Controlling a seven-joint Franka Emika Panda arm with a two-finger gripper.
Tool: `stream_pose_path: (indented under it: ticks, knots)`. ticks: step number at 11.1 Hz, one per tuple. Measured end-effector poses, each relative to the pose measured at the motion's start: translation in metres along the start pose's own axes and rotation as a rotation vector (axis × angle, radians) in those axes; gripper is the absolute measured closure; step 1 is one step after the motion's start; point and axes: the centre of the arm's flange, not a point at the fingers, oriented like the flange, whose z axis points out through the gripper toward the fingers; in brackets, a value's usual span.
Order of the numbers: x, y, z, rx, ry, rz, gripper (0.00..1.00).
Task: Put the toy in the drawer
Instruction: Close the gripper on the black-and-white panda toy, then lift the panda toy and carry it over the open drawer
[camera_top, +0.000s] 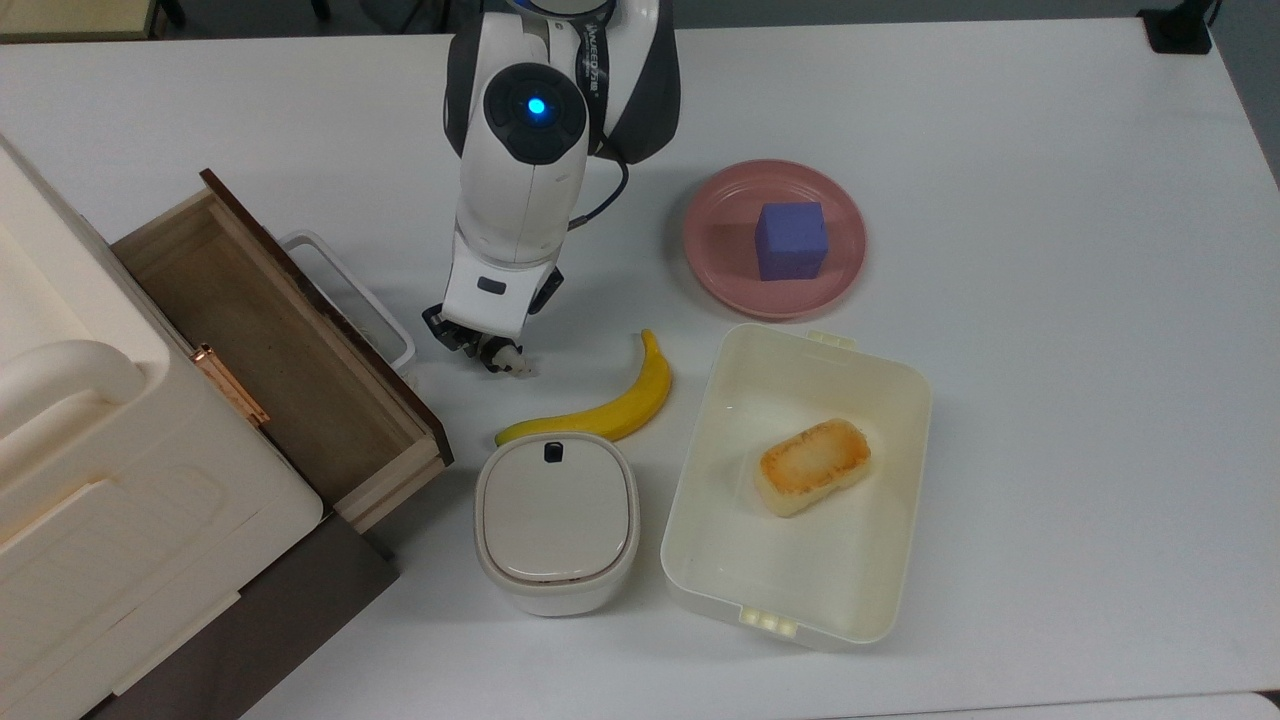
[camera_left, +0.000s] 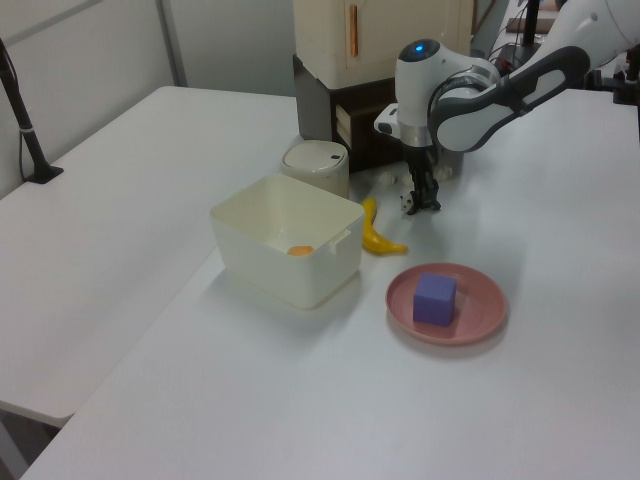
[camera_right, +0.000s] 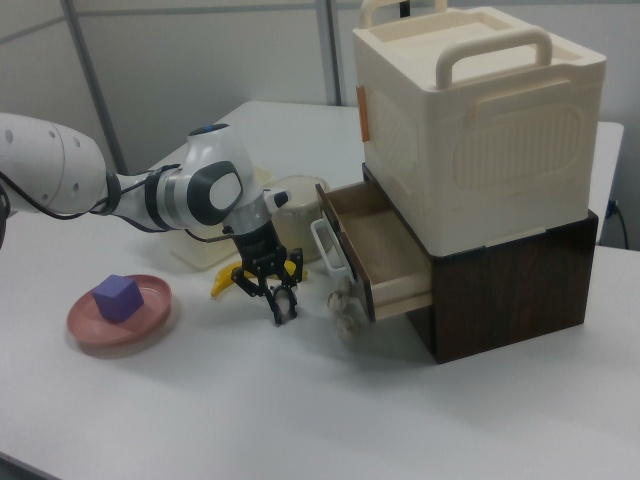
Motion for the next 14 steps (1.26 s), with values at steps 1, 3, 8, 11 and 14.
stream_pose_path:
  ticks: [1, 3, 8, 11, 14]
  knots:
    - [0.000, -0.001, -0.004, 0.001, 0.000, -0.002, 0.62]
    - [-0.005, 0.000, -0.035, 0.024, -0.026, 0.004, 0.62]
    - [-0.033, 0.044, -0.173, 0.050, 0.058, 0.028, 0.62]
    - [-0.086, 0.114, -0.179, 0.052, 0.101, 0.106, 0.62]
    - [-0.113, 0.165, -0.174, -0.050, 0.200, 0.187, 0.62]
